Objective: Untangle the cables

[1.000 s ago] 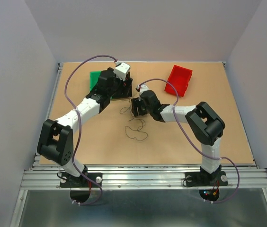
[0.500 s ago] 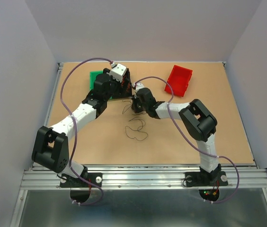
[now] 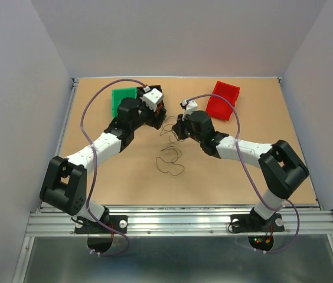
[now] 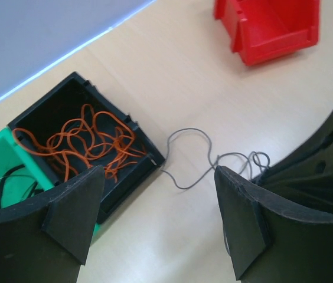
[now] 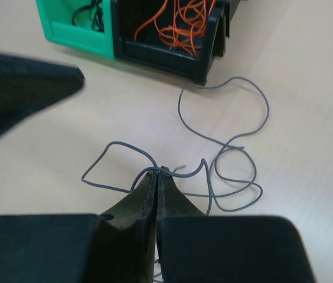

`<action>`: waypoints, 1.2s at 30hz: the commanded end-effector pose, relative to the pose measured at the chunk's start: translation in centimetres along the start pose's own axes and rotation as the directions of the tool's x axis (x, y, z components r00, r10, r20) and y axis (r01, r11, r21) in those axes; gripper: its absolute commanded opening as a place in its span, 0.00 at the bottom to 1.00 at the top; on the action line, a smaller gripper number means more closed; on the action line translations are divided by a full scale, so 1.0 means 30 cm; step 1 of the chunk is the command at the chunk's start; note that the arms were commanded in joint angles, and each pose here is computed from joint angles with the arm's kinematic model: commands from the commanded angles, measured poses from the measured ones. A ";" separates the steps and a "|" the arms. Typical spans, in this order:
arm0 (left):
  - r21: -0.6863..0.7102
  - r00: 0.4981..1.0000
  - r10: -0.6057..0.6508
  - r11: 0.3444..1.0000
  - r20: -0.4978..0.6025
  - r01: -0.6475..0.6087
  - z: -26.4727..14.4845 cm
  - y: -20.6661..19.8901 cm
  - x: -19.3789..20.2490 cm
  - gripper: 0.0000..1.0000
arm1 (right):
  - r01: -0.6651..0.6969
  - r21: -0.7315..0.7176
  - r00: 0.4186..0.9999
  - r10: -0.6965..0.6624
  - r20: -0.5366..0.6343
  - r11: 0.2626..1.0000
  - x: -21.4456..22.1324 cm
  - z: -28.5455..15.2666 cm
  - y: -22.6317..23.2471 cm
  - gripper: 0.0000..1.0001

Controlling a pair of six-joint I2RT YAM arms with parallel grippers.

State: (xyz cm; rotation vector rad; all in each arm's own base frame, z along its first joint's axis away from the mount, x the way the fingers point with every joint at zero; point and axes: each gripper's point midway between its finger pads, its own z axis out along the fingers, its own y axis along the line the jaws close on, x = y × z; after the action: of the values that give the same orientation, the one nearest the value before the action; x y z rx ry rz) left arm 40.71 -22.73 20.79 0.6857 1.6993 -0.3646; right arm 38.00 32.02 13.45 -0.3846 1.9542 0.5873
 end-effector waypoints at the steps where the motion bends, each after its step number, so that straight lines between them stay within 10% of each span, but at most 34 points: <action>1: 0.162 0.992 0.049 0.984 0.113 -0.067 -0.021 -0.101 -0.063 0.87 | 0.003 0.014 0.998 -0.003 0.065 1.000 -0.046 -0.044 -0.004 0.00; 12: 0.106 0.979 0.056 0.991 0.194 -0.077 -0.076 -0.083 -0.106 0.87 | -0.096 0.130 0.980 0.071 0.184 0.987 -0.128 -0.186 -0.074 0.01; 36: 0.006 0.974 0.060 0.998 0.220 -0.063 -0.095 -0.020 -0.134 0.87 | -0.448 0.430 0.871 0.274 0.408 0.784 -0.391 -0.128 -0.913 0.01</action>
State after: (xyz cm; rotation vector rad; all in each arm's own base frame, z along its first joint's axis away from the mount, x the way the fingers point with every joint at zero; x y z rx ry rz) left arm 38.73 -22.76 22.63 0.7005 1.5540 -0.4052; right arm 51.02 8.04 16.29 0.3967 1.8497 0.2896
